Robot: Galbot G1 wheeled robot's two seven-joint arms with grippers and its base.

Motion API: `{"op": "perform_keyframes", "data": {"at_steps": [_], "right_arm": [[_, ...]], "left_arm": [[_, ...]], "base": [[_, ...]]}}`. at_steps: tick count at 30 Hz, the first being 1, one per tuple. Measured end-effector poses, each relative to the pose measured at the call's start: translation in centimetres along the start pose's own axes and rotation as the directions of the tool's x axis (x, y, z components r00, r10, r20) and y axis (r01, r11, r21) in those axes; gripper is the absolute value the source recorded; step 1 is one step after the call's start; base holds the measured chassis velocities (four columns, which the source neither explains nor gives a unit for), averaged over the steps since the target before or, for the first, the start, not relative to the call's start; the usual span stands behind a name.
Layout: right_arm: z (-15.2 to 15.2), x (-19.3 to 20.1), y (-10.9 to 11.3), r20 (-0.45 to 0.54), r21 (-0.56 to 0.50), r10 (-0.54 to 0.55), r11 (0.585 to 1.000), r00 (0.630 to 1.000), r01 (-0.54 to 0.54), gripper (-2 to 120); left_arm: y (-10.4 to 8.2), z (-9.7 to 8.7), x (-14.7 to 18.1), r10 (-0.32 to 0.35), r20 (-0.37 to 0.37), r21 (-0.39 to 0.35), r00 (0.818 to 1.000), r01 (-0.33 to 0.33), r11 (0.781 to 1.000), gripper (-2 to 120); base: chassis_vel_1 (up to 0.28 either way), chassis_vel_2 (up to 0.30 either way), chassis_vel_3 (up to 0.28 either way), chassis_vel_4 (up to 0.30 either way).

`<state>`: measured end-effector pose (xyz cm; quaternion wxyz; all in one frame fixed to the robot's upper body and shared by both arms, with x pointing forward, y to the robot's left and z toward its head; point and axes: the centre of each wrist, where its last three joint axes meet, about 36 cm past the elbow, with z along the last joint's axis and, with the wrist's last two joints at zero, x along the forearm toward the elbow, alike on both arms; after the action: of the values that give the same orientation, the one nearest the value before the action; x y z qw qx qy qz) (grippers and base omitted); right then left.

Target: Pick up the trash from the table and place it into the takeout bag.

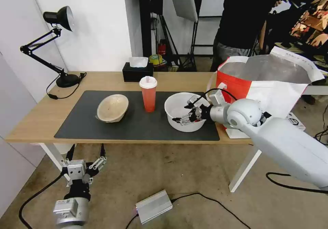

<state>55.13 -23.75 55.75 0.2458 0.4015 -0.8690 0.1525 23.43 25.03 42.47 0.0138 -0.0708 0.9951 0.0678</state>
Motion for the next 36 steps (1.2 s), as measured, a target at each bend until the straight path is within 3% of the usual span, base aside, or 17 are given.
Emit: {"op": "perform_keyframes", "data": {"at_steps": [36], "right_arm": [[0.4,-1.8,0.5,-0.028,-0.016,0.015,1.000,1.000,-0.015,96]], "left_arm": [[0.2,-0.3,0.1,-0.004,0.007,0.002,1.000,0.004,1.000,100]], "base": [[0.000,0.000,0.000,0.000]]}}
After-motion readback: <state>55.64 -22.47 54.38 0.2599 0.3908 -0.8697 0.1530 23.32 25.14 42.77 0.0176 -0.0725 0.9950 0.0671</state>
